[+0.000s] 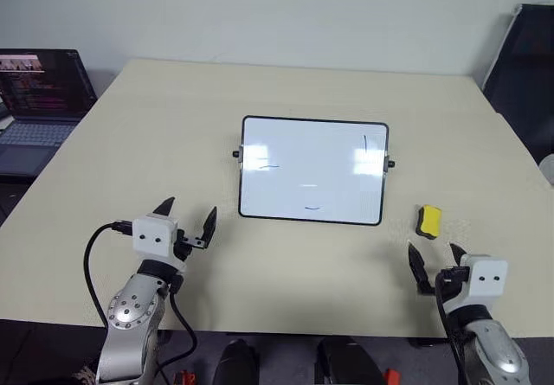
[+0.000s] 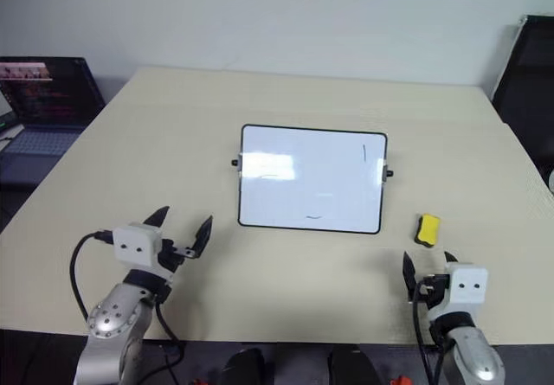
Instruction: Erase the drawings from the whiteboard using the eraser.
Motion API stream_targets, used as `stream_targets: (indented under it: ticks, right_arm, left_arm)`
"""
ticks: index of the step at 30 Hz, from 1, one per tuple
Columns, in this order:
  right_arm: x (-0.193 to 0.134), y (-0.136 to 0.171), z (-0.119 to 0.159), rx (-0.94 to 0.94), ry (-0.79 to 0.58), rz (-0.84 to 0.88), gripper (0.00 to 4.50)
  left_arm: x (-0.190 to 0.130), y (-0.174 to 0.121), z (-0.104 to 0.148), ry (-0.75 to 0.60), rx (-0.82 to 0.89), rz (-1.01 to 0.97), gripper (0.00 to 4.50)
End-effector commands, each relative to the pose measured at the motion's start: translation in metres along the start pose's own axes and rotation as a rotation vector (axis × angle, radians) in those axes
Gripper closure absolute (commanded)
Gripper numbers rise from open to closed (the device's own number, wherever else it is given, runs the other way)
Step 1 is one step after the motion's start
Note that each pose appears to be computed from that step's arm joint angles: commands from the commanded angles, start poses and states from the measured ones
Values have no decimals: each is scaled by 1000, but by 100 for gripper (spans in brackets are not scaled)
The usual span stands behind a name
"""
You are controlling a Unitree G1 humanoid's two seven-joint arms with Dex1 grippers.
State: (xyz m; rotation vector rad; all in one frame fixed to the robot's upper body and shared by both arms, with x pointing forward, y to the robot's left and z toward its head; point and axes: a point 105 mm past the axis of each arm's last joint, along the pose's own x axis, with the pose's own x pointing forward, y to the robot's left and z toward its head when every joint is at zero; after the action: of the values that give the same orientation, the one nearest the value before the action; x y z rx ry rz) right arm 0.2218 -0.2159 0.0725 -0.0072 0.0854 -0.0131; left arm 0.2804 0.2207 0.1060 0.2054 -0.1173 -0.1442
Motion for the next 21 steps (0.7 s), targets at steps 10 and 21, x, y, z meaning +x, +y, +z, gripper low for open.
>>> stream_targets:
  ticks: [10,21]
  right_arm:
    - [-14,13,15,-18,-28,48,8]
    - [-4,28,27,-20,-64,120,8]
  left_arm:
    - [-5,11,1,-9,13,-33,0]
    - [11,2,22,-82,27,-250,0]
